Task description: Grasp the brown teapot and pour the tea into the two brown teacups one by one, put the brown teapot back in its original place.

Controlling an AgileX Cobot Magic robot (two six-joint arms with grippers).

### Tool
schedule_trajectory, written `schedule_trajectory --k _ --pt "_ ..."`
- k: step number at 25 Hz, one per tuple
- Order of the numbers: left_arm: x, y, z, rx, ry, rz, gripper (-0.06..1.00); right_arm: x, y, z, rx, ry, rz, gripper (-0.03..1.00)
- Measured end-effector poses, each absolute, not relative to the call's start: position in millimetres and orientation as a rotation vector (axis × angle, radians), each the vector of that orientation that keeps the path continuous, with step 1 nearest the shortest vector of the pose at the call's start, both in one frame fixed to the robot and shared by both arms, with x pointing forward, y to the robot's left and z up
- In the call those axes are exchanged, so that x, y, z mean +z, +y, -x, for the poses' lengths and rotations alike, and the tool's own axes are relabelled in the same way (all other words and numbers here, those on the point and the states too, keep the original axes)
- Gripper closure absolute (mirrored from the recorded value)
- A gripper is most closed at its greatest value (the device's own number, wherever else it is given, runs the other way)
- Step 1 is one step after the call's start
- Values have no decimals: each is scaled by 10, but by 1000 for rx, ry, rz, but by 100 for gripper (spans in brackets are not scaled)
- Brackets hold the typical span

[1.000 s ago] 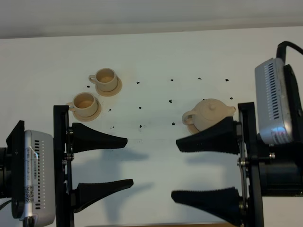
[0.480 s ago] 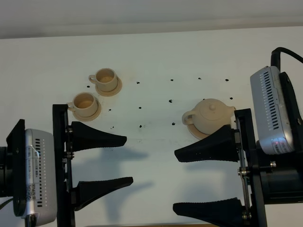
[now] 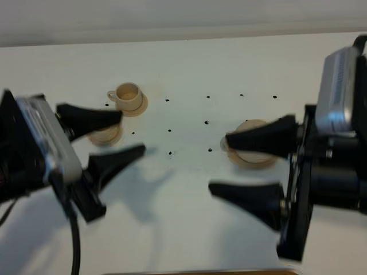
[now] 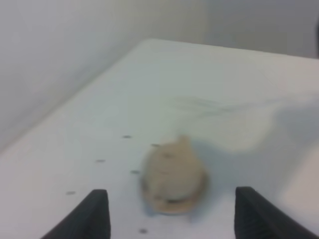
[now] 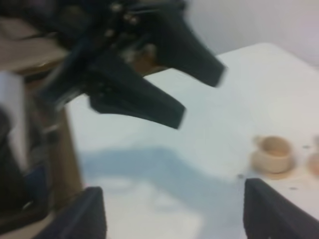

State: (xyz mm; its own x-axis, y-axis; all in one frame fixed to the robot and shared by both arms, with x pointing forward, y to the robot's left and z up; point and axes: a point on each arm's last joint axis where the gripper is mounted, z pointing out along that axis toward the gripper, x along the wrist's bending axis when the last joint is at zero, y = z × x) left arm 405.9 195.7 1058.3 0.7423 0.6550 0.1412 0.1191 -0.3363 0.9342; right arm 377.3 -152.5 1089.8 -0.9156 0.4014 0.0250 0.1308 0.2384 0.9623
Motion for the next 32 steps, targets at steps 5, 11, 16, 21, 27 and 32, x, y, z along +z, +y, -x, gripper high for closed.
schedule_trajectory --k 5,11,16,21,27,32 --pt "10691 2054 -4176 746 730 -1830 35 11025 -1499 -3919 1723 2234 -633 45" --pt "10699 2191 -4261 876 884 -1788 38 10929 -1379 -4182 1621 2298 -758 47" --pt "10681 2418 -4335 884 1045 -1730 41 10874 -1372 -4268 1575 2291 -819 47" --pt "10681 2714 -4301 860 1213 -1679 41 10881 -1495 -4366 1558 2246 -893 47" --pt "10831 2949 -3977 933 1327 -1624 41 10876 -1582 -4414 1554 2244 -927 47" --pt "10895 3057 -3595 974 1488 -1567 41 10874 -1573 -4401 1558 2262 -906 47"
